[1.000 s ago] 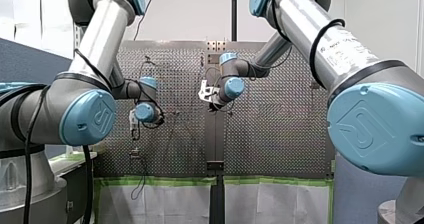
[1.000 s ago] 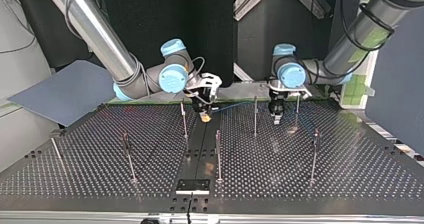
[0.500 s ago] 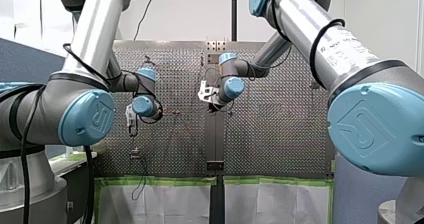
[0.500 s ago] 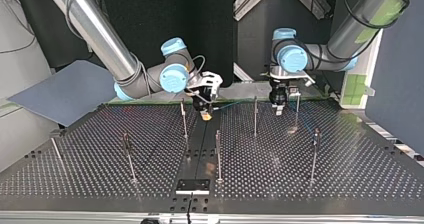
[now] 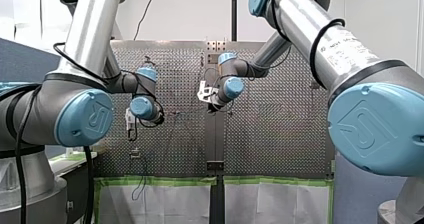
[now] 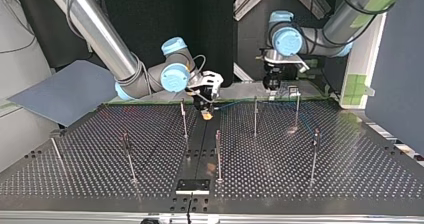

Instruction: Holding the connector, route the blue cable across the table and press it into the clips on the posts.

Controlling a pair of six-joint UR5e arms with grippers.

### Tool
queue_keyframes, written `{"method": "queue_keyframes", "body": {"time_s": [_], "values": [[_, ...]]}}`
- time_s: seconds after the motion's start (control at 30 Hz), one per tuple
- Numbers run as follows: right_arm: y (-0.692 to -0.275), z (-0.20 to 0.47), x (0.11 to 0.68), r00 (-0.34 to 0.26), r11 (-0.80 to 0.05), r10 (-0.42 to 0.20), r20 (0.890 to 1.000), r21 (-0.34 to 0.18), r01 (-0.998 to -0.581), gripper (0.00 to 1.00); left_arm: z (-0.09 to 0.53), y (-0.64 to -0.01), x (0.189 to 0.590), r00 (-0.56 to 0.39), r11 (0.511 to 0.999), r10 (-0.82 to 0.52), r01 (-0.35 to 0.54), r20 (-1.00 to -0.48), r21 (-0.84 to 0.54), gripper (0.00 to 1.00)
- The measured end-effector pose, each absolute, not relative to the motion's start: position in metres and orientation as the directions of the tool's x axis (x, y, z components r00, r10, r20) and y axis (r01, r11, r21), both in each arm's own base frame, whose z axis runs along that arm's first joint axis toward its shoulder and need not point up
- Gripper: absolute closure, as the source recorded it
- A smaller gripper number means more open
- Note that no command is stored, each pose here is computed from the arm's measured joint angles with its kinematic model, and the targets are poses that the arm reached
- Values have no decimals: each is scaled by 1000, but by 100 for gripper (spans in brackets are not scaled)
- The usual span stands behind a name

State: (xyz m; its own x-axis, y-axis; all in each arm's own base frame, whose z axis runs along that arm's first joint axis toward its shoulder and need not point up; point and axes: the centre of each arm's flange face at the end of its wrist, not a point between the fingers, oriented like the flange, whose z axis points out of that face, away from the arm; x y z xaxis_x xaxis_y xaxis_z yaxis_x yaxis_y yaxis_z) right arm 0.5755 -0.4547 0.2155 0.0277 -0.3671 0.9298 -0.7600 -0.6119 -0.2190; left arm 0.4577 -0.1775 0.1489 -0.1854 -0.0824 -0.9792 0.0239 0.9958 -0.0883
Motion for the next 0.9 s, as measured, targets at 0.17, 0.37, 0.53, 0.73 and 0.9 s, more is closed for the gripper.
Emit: {"method": "queue_keyframes", "body": {"time_s": [0.17, 0.37, 0.53, 0.73, 0.9], "values": [[-453, 216, 577, 30, -615, -365, 931, -216, -759, 100, 151, -190, 457, -162, 991, -96, 77, -982, -110, 0], [-452, 216, 576, 57, -619, -358, 932, -191, -762, 100, 156, -204, 458, -118, 980, -149, 114, -982, -162, 0], [-454, 215, 571, 70, -601, -359, 931, -173, -780, 100, 160, -220, 455, -78, 972, -188, 129, -979, -197, 0], [-460, 215, 566, 67, -588, -359, 931, -170, -790, 100, 162, -242, 444, -64, 969, -199, 134, -978, -206, 0], [-463, 216, 564, 64, -584, -358, 932, -170, -794, 100, 166, -256, 440, -65, 971, -195, 124, -979, -202, 0]]}}
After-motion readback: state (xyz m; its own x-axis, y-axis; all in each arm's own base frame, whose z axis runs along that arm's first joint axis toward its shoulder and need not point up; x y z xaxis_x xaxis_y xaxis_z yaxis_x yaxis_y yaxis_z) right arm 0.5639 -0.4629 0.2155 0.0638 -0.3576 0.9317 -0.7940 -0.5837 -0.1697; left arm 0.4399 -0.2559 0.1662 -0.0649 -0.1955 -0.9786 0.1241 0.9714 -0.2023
